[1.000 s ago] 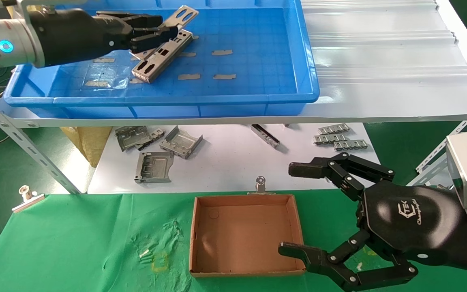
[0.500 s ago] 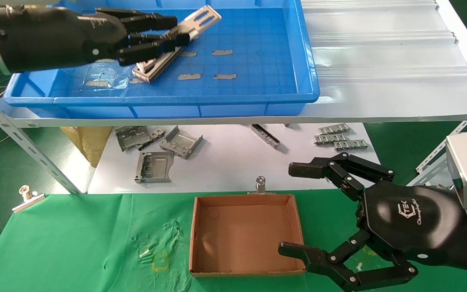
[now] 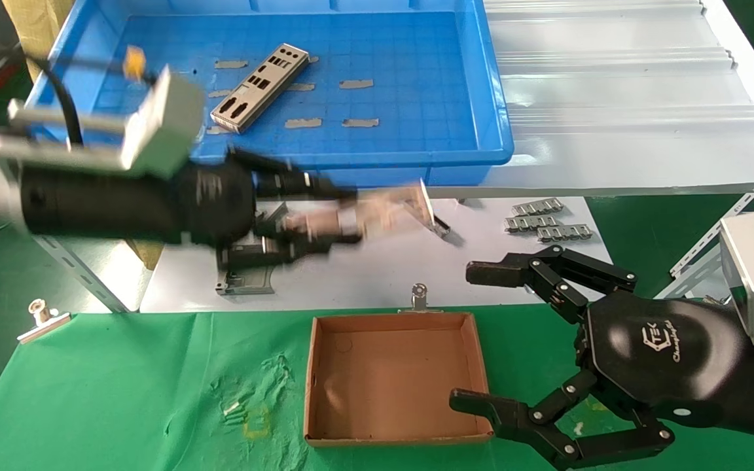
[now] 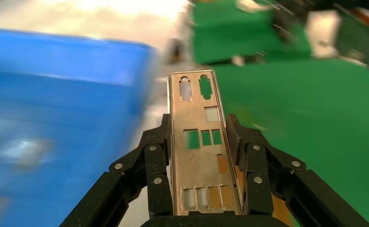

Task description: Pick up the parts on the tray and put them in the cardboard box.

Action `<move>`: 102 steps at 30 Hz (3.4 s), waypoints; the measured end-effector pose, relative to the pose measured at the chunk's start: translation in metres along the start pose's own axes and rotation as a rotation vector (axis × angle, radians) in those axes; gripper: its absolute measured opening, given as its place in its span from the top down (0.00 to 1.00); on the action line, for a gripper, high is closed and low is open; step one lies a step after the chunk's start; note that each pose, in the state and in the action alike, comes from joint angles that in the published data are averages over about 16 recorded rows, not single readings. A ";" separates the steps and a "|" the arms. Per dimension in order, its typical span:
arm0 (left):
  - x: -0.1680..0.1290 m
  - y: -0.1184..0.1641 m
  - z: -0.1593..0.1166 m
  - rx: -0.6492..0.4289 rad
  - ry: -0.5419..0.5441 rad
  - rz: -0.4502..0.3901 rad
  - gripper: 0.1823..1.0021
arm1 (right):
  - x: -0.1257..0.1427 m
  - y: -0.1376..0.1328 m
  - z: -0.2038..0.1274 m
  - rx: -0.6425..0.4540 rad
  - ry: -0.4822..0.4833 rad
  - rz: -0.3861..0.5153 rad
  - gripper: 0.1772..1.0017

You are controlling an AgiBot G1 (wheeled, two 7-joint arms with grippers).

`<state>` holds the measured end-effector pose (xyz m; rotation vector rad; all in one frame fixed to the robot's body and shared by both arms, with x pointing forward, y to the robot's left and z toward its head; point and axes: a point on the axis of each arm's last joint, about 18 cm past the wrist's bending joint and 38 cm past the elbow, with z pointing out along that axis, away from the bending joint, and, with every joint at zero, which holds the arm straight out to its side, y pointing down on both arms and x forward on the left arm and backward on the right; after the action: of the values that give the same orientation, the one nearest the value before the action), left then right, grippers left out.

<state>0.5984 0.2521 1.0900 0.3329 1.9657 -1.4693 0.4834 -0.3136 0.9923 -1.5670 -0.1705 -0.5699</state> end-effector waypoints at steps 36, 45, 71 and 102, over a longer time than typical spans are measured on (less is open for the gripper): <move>0.073 0.177 0.160 -0.227 0.075 0.125 0.68 | 0.000 0.000 0.000 0.000 0.000 0.000 0.00; 0.070 0.182 0.162 -0.235 0.057 0.136 0.64 | 0.000 0.000 0.000 0.000 0.000 0.000 0.00; 0.084 0.154 0.137 -0.040 0.119 -0.070 0.16 | 0.000 0.000 0.000 0.000 0.000 0.000 0.00; 0.078 0.129 0.063 0.122 -0.001 -0.159 0.00 | 0.000 0.000 0.000 0.000 0.001 0.000 0.00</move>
<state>0.6335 0.2240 0.9324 0.2327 1.9432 -1.6947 0.4834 -0.3137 0.9922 -1.5667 -0.1698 -0.5701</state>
